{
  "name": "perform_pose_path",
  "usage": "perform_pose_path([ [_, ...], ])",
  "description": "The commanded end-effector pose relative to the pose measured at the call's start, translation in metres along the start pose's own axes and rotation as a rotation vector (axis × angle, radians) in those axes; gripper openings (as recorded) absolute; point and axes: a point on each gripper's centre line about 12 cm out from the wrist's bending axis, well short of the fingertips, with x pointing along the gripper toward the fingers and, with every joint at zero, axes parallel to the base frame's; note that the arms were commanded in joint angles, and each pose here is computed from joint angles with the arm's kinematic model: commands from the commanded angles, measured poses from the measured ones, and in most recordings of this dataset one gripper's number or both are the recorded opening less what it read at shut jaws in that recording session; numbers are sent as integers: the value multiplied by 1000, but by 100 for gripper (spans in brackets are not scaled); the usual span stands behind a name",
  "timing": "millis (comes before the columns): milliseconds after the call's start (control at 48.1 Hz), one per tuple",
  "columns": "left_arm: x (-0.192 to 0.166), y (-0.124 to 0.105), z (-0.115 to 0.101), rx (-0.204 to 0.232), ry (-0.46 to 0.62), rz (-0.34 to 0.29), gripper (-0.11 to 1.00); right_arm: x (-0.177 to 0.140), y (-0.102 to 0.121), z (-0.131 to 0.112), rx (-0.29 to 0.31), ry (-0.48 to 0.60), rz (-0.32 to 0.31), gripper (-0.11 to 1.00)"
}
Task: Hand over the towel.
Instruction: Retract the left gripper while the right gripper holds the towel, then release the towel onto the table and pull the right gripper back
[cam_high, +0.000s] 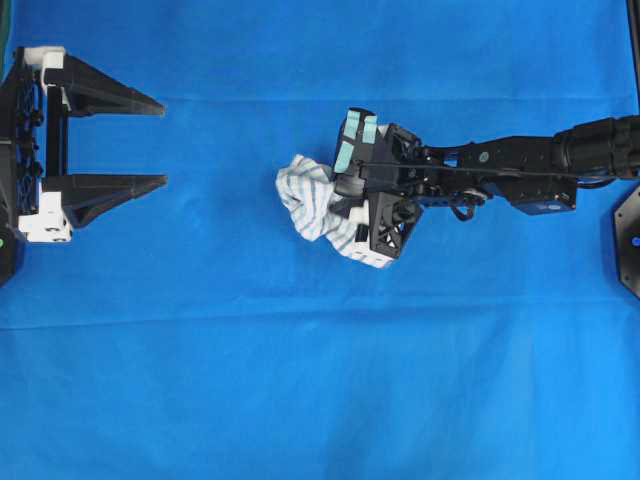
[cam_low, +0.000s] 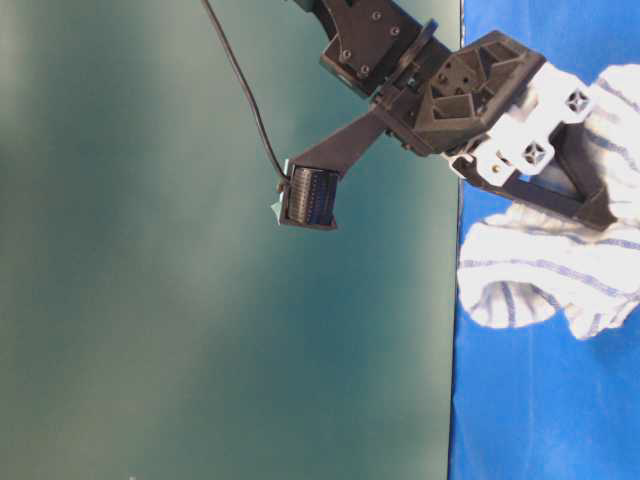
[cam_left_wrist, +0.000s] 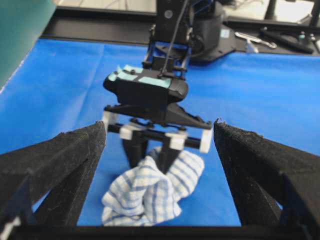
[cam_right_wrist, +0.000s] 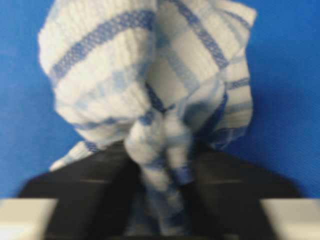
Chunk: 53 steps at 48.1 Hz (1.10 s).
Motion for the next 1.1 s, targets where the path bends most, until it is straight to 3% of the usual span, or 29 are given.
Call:
perform_pose_path([
  [0,1,0,4,-5,-17,2,93,-5,0,11,7,-31,1,58],
  [104,1,0,3,-5,-12,0,93,-13,0,16,8,-52,2,73],
  [270,0,0,2,-5,-12,2,93,-44,2,33,6,-115,9,73],
  [458,0,0,2,-5,-12,0,93,-111,5,63,-1,-274,23,72],
  [603,0,0,2,-5,-12,0,93,-166,5,74,-13,-421,30,72],
  [895,0,0,2,-5,-11,0,93,-236,5,59,-46,-674,34,72],
  [1082,0,0,2,-5,-11,0,93,-246,3,42,-60,-759,32,72],
])
